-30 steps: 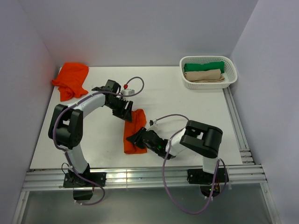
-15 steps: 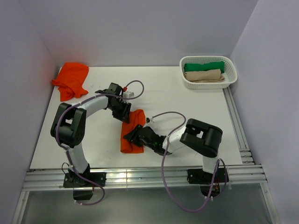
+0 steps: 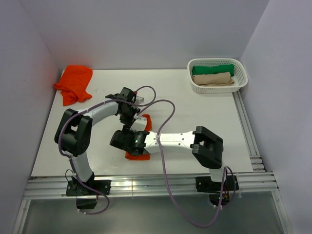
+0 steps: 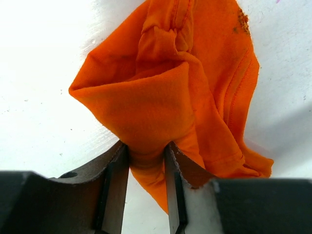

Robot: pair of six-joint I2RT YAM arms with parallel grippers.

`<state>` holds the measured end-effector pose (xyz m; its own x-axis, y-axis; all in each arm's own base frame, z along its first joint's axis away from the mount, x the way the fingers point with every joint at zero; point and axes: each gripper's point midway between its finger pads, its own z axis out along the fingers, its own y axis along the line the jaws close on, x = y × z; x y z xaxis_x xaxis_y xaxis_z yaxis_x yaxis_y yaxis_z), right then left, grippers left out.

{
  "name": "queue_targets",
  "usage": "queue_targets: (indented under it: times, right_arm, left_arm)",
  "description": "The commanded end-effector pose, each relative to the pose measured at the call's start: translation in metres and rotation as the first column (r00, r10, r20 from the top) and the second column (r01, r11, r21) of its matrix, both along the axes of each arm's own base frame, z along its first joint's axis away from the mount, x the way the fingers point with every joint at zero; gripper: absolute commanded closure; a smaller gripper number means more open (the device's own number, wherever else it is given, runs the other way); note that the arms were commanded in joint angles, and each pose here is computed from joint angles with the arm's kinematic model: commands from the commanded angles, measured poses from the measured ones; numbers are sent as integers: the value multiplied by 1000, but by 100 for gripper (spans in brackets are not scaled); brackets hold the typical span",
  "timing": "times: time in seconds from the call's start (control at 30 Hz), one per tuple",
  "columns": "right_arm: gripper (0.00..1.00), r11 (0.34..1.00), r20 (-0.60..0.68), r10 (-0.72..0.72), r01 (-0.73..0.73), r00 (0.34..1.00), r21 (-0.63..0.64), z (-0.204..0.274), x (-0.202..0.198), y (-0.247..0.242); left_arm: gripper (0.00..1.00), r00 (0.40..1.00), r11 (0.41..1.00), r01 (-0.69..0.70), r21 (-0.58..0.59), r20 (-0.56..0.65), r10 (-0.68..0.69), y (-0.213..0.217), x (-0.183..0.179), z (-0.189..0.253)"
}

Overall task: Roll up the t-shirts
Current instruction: Roll the tshirt

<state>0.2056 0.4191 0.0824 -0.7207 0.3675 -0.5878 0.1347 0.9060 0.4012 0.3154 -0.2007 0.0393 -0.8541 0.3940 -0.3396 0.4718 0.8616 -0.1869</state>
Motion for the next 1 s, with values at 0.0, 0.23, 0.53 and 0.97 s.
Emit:
queue_targets:
  times: [0.0,0.23,0.53,0.97]
  right_arm:
    - [33,957,94,-48,73,994,-280,3,3,-43]
    - [37,956,179,-18,70,984,-287,8,18,-21]
    - [40,959,254,-3,75,967,-273,18,31,-6]
    - [41,924,257,48,55,965,-378,-1,32,17]
  left_arm:
    - [63,999,997,-23,71,41,20,8,12,-6]
    - [63,1000,997,-16,75,26,14,5,9,-9]
    - [63,1000,997,-12,79,23,10,3,8,-9]
    - [63,1000,997,-2,72,2,2,-1,6,-10]
